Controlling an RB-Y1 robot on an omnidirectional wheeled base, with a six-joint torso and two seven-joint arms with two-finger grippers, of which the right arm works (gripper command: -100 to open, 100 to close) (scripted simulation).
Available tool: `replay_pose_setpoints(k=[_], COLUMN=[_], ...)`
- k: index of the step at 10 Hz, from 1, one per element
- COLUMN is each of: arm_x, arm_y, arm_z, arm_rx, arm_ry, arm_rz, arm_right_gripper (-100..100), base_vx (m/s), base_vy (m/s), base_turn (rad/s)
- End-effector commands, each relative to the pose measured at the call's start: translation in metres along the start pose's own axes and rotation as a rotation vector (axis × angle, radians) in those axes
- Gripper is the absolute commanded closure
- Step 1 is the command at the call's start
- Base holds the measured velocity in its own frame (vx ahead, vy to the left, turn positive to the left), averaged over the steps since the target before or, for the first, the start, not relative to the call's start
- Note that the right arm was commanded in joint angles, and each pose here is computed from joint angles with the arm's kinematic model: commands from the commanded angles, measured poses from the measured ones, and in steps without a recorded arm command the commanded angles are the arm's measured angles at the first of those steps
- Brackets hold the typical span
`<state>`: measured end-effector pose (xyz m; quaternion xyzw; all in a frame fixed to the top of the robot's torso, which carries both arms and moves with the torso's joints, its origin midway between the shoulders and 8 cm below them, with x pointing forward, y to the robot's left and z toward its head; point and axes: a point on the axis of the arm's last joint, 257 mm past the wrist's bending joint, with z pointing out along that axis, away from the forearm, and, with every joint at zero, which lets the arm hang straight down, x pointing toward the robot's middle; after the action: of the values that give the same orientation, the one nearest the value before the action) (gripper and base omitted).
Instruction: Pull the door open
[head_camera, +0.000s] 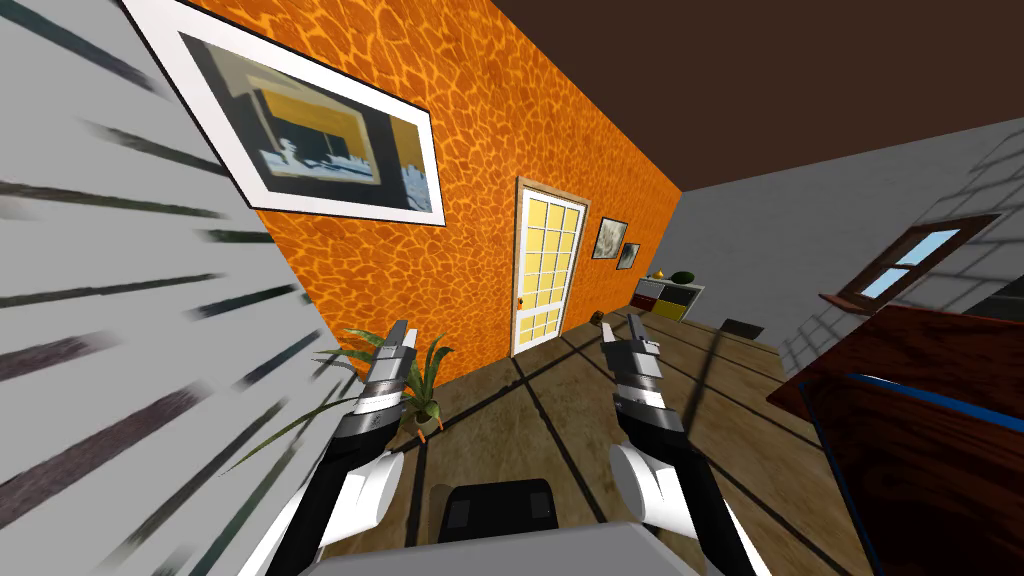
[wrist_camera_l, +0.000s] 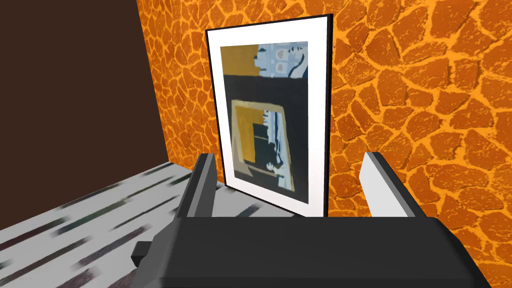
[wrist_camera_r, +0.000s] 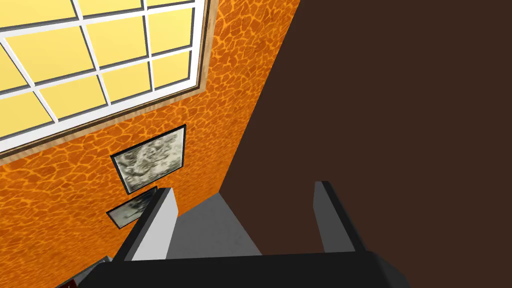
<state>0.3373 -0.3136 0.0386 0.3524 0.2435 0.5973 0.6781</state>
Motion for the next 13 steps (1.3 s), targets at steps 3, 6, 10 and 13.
replay_pose_setpoints(k=[3,6,10,13], arm_x=[0.005,0.008,0.012,0.014], arm_y=[-0.027,-0.047,-0.077,-0.098], arm_z=[-0.0038,-0.0074,-0.0141,-0.0195], arm_rx=[0.032,0.058,0.098,0.126], arm_ry=[0.012,0.016,0.014,0.008], arm_rz=[0.11,0.193,0.315,0.397], arm_right_gripper=[-100,-100,-100,-100], base_vx=[0.077,0.091,0.077,0.064], base_vy=[-0.116,-0.136,-0.114,-0.094], base_turn=[0.123,0.098,0.103,0.101])
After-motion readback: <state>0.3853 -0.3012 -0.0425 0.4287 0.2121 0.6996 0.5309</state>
